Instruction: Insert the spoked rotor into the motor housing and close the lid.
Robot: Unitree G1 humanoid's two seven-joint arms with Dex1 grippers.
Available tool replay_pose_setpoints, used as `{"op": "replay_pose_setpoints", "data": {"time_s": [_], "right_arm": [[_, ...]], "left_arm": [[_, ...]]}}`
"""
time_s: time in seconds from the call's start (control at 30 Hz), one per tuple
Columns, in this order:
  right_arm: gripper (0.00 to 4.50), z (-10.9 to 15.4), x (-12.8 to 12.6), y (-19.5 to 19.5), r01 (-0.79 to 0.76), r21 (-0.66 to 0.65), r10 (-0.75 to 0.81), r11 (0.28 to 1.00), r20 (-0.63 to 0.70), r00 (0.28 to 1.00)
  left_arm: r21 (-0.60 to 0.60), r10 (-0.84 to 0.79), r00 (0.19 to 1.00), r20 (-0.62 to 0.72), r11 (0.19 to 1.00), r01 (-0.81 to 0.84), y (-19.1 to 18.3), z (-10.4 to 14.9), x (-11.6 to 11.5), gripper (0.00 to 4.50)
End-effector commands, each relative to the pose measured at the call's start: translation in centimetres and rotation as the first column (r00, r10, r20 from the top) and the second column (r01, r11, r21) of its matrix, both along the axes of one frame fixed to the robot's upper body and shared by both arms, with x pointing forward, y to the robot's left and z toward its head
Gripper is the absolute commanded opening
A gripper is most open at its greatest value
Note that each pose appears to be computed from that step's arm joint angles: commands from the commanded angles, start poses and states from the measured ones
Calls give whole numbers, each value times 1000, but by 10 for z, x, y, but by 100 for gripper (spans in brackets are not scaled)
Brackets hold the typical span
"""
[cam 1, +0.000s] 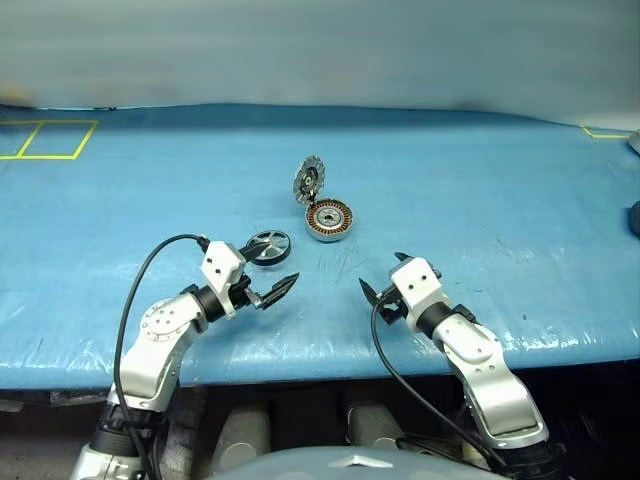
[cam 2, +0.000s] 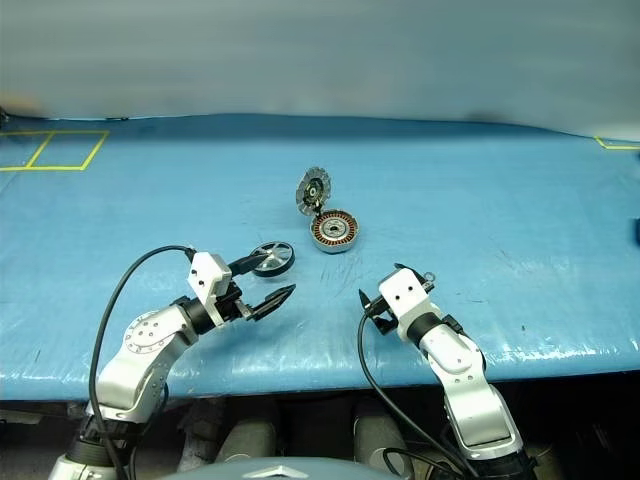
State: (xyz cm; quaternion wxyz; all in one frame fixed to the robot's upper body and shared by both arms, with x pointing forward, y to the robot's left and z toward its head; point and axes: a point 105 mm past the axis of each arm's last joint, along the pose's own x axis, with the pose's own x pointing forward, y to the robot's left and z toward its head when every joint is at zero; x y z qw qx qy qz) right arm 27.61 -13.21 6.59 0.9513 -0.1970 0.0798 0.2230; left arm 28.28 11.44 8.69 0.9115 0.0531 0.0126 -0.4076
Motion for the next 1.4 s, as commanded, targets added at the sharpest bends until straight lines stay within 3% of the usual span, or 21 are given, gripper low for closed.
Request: {"op": "replay_pose_setpoints", "data": {"time_s": [0.03, 0.4, 0.63, 0.77, 1.07, 1.4], "right_arm": [[445, 14, 0, 2, -5, 7, 5, 1000, 51, 999], [445, 12, 4, 5, -4, 9, 4, 1000, 50, 999], [445, 14, 7, 5, -1, 0, 1, 1000, 60, 998], [445, 14, 8, 5, 13, 3, -13, 1000, 67, 998], [445, 8, -1, 2, 61, 14, -61, 998, 58, 996], [445, 5, -6, -5, 108, 10, -108, 994, 55, 993]], "left_arm": [[6, 20, 1000, 19, 1000, -20, 6, 6, 3, 450], [107, 89, 994, 69, 990, -96, 33, 31, 34, 450], [399, -90, 996, 15, 914, 77, 31, 38, 63, 450], [433, -181, 983, -42, 883, 181, 25, 51, 75, 450], [598, -252, 948, -196, 735, 319, 22, 27, 91, 450], [587, -275, 928, -252, 719, 373, 11, 14, 92, 450]]}}
